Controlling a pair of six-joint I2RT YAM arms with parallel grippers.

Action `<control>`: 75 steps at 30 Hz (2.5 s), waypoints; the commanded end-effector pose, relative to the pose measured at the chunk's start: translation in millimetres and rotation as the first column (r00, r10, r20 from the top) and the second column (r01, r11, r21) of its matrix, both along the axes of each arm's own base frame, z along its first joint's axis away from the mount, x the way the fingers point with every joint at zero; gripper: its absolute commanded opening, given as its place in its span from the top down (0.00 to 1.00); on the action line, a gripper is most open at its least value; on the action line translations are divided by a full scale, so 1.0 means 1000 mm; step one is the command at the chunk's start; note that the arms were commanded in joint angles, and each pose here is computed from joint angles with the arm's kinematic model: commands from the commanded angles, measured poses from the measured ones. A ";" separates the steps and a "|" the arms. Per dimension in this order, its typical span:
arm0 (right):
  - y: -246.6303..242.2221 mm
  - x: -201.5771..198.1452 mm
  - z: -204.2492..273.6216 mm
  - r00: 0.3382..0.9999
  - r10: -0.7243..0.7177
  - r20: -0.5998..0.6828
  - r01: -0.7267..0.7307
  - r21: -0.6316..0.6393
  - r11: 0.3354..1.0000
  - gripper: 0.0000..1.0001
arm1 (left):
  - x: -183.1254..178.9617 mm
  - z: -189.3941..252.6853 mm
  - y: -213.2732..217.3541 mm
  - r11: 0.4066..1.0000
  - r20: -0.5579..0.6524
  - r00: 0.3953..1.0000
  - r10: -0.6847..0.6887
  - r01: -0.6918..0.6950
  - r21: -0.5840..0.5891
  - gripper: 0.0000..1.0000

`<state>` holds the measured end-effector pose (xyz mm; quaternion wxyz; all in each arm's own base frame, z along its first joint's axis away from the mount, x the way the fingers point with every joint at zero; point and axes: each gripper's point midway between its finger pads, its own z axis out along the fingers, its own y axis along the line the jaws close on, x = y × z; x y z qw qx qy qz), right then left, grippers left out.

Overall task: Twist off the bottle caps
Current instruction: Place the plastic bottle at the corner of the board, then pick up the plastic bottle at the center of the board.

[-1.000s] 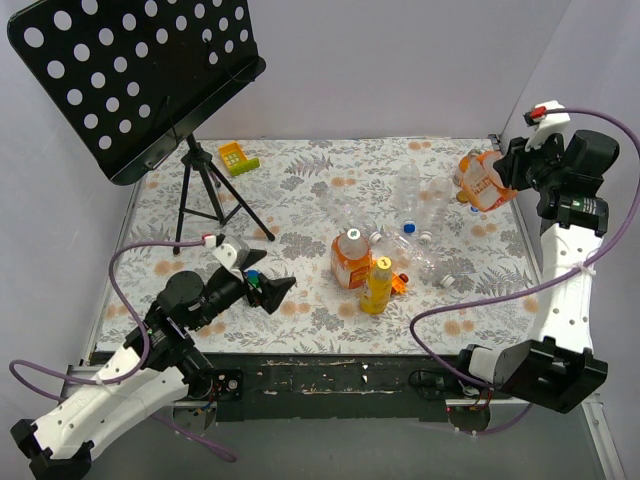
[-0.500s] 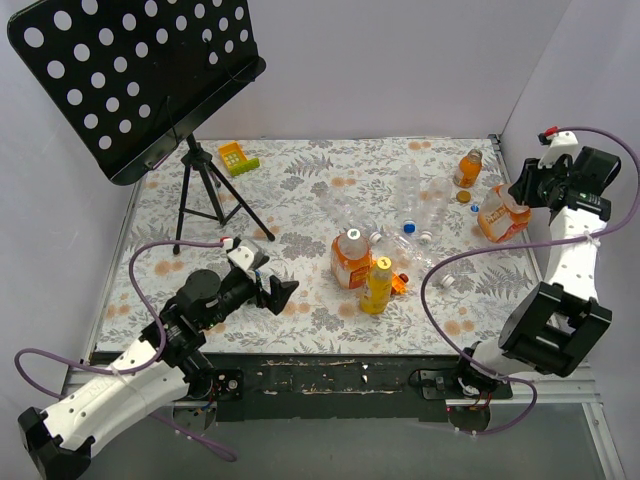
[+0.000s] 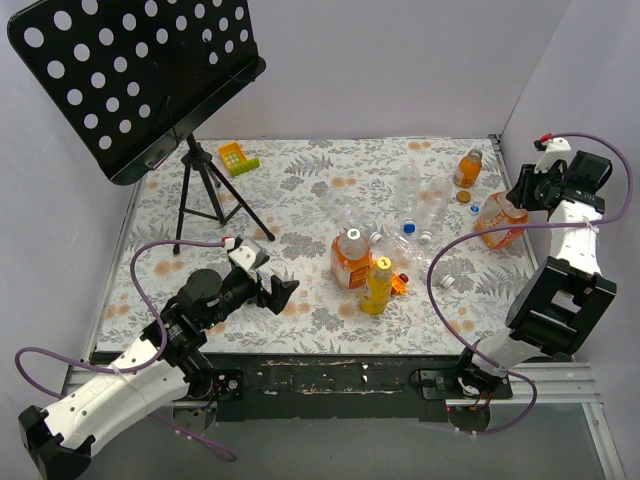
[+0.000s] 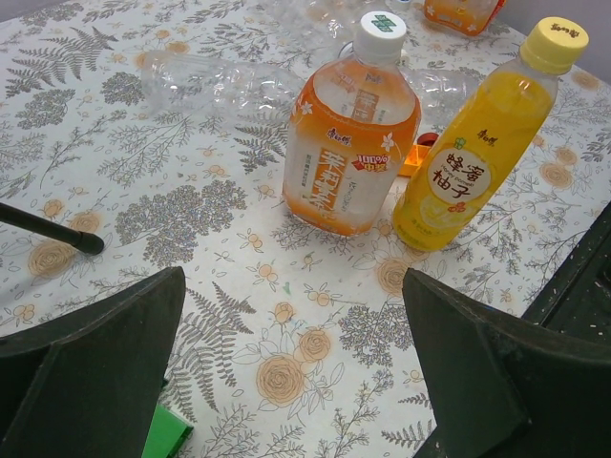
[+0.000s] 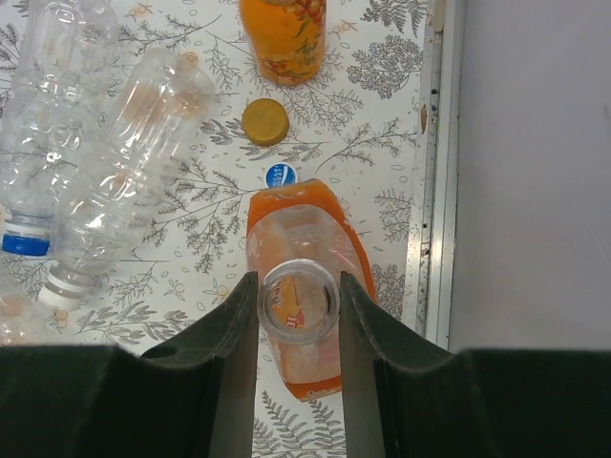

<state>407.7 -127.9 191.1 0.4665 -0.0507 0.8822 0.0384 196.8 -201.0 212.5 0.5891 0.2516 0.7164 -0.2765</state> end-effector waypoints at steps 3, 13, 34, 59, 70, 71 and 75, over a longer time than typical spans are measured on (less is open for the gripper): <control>0.001 0.002 0.007 0.998 0.048 0.031 -0.047 -0.031 0.998 0.73 | 0.001 0.004 0.002 1.000 0.025 1.000 0.004 -0.004 0.000 0.02; -0.001 -0.005 0.022 0.998 0.036 0.052 -0.033 -0.065 0.997 0.36 | 0.000 0.005 0.000 1.000 0.026 1.000 -0.008 0.008 -0.003 0.02; 0.036 -0.040 0.135 0.966 0.166 0.200 -0.142 -0.129 0.981 0.21 | -0.004 0.015 0.004 1.000 0.048 0.999 -0.007 0.008 -0.026 0.02; 0.177 -0.142 0.155 0.762 0.560 0.326 -0.612 0.078 0.787 0.15 | -0.011 0.023 0.003 0.997 0.062 0.997 -0.035 0.038 -0.060 0.02; 0.268 -0.151 0.121 0.500 0.831 0.244 -0.862 0.049 0.504 0.15 | -0.010 0.008 -0.007 0.997 0.029 0.997 -0.072 0.072 -0.028 0.02; 0.285 -0.156 0.119 0.443 0.865 0.236 -0.893 0.034 0.448 0.15 | -0.010 0.007 -0.008 0.997 0.025 0.997 -0.075 0.075 -0.025 0.02; 0.318 -0.154 0.106 0.330 0.927 0.177 -0.942 -0.011 0.337 0.12 | -0.008 0.002 -0.009 0.997 0.015 0.997 -0.074 0.074 -0.010 0.02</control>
